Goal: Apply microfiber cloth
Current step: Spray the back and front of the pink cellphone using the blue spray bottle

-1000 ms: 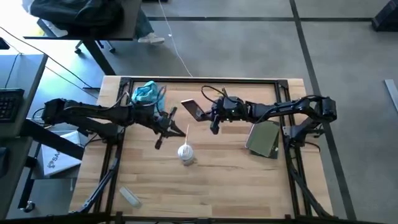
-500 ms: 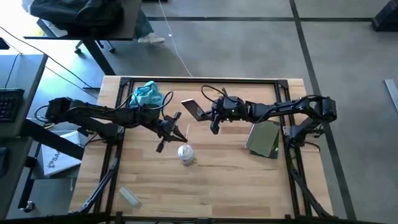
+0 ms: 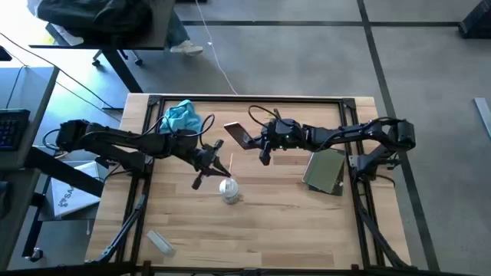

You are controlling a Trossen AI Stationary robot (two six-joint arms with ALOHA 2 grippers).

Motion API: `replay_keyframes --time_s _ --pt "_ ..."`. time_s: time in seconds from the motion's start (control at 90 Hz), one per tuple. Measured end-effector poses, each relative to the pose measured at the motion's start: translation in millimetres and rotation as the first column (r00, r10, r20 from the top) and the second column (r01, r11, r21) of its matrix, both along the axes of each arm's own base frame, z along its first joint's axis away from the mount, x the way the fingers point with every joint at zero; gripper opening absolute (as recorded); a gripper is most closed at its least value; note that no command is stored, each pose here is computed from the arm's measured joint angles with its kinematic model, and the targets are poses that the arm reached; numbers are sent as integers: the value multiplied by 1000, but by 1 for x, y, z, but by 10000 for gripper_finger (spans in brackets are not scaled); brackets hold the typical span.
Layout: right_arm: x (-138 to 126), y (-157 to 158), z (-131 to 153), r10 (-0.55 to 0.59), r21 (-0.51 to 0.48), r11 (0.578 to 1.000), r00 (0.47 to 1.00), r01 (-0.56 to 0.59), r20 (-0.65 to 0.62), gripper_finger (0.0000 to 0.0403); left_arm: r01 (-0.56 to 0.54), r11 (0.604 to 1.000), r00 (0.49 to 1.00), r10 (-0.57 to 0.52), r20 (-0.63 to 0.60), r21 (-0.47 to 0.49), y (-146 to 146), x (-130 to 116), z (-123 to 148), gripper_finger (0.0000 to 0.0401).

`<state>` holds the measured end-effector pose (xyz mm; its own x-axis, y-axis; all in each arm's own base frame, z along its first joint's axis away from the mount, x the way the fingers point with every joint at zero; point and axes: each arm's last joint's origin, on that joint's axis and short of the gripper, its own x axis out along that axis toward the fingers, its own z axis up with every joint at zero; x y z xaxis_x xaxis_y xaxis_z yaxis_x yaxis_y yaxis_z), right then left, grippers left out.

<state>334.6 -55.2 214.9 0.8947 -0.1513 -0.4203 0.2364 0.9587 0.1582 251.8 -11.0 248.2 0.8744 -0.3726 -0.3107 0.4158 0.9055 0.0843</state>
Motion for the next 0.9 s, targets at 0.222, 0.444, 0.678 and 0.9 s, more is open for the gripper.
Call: replay_keyframes --time_s 0.222,0.444,0.678,0.9 --pt "1 1 2 1 1 1000 1000 -1 22 0 1 1000 1000 -1 -21 -1 0 2 -4 0" --pt "4 8 0 19 -5 1000 999 -19 29 0 3 1000 1000 -3 -28 -2 0 6 -7 0" --pt "11 15 -23 11 90 996 999 -8 -37 0 2 1000 1000 -2 -26 -3 0 5 -7 0" --pt "10 19 -26 23 205 979 998 -9 -63 0 2 1000 1000 -2 -29 -2 0 5 -8 0"
